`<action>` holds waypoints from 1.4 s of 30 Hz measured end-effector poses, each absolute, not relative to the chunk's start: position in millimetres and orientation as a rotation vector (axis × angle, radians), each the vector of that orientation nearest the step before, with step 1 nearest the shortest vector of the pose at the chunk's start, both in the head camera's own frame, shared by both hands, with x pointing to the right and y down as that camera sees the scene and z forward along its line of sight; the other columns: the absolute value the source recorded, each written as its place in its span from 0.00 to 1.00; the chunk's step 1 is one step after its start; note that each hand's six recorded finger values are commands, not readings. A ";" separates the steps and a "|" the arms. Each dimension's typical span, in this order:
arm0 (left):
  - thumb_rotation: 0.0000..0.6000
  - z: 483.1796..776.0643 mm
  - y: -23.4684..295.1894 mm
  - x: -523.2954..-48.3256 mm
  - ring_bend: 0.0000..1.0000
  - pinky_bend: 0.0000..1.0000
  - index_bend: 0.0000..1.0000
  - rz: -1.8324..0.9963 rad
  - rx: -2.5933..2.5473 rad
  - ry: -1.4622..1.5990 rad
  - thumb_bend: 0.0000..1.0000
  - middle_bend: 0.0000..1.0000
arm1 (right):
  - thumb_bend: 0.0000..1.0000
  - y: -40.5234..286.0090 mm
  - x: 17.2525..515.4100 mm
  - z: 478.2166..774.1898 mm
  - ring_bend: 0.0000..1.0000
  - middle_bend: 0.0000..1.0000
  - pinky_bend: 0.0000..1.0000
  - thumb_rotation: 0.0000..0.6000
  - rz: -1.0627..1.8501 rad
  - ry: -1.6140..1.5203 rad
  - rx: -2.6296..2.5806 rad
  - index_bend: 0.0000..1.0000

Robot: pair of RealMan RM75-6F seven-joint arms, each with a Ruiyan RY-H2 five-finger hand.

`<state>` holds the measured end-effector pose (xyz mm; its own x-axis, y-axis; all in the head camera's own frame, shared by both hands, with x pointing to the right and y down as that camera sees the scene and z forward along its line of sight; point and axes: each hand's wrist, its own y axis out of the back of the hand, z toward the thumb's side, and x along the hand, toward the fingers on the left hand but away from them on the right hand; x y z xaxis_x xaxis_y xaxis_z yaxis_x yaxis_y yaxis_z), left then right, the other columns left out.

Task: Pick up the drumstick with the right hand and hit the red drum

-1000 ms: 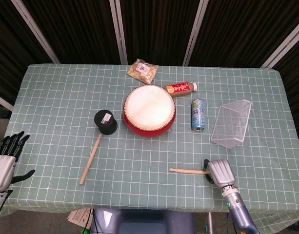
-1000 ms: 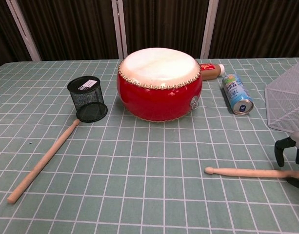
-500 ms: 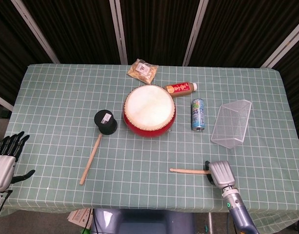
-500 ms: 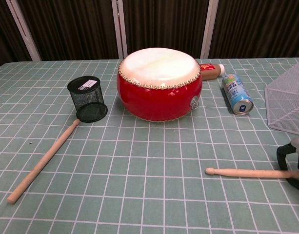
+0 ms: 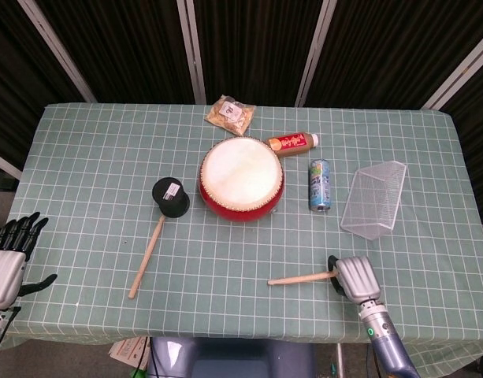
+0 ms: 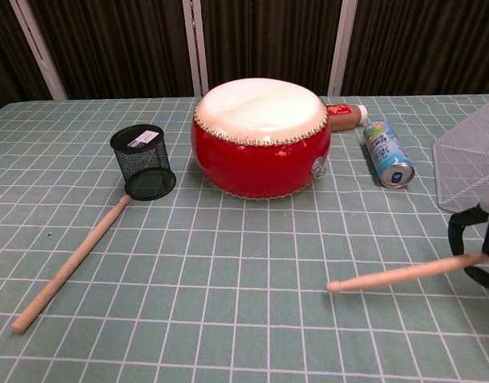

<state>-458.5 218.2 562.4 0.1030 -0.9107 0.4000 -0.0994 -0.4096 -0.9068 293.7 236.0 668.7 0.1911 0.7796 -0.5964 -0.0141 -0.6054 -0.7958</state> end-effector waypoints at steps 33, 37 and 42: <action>1.00 564.7 218.0 -461.3 0.00 0.01 0.00 -1.416 -1.685 1.029 0.00 0.00 | 0.60 93.0 284.3 562.0 1.00 1.00 1.00 1.00 1.435 -1.146 -1.679 1.00; 1.00 565.2 217.7 -461.7 0.00 0.01 0.00 -1.423 -1.698 1.037 0.00 0.00 | 0.60 83.1 275.6 564.5 1.00 1.00 1.00 1.00 1.442 -1.121 -1.661 1.00; 1.00 565.6 217.2 -461.2 0.00 0.01 0.00 -1.427 -1.710 1.042 0.00 0.00 | 0.60 74.3 271.0 570.5 1.00 1.00 1.00 1.00 1.475 -1.114 -1.643 1.00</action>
<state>-461.2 217.2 565.6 0.0829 -0.8896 0.4492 -0.1574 -0.4568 -0.8756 271.0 74.3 570.5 0.0034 0.9038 -0.4279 0.1644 -0.4226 -0.8913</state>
